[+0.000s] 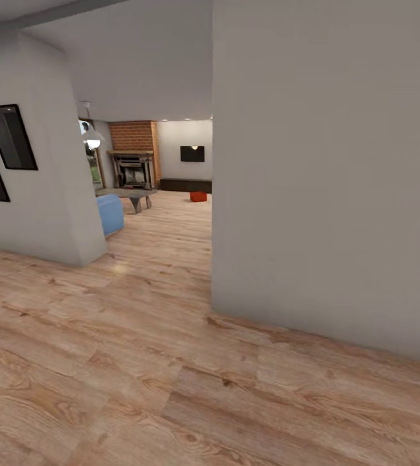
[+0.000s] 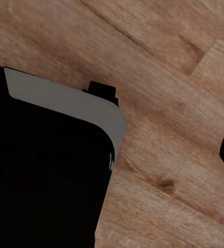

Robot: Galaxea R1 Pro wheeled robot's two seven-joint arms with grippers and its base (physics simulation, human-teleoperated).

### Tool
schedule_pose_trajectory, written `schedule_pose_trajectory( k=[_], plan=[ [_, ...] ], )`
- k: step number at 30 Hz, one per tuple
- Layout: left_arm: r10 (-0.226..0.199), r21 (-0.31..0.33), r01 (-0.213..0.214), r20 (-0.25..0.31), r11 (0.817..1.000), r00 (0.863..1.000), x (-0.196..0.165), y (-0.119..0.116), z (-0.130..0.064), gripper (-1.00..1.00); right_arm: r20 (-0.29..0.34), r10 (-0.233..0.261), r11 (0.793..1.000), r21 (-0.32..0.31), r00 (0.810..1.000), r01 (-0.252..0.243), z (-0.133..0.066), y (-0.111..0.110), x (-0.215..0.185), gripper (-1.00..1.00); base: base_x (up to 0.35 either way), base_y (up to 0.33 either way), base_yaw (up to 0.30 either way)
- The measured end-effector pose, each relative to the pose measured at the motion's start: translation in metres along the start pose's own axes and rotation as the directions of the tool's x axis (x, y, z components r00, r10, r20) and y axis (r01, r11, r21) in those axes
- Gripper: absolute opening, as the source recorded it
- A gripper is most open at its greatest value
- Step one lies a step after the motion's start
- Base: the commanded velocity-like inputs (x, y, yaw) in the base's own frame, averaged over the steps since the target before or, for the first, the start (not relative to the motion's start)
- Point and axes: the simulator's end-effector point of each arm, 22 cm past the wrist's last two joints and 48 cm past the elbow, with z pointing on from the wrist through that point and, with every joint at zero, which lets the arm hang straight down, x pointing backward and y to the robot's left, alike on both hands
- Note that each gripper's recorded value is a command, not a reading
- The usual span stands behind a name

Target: Move the two storage containers from the living room to the garage. In the garage, place one container on the floor and stack the other container on top of it (either order is fine).

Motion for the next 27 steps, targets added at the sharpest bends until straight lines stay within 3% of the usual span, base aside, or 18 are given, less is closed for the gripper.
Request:
schedule_pose_trajectory(
  k=[7, 27],
  plan=[
    [0.001, 0.000, -0.001, 0.002, 1.000, 1.000, -0.0004, 0.0000, 0.0000, 1.00, 0.000, -0.004, 1.000, 0.001, 1.000, 0.004, 0.0000, -0.0011, 0.0003, 1.00, 0.322, 0.000, 0.126],
    [0.001, -0.001, -0.001, 0.000, 1.000, 1.000, 0.0001, 0.0004, 0.0000, 1.00, 0.002, -0.004, 1.000, 0.002, 1.000, 0.004, -0.0001, -0.0022, 0.0000, 1.00, 0.322, 0.000, 0.284]
  ],
)
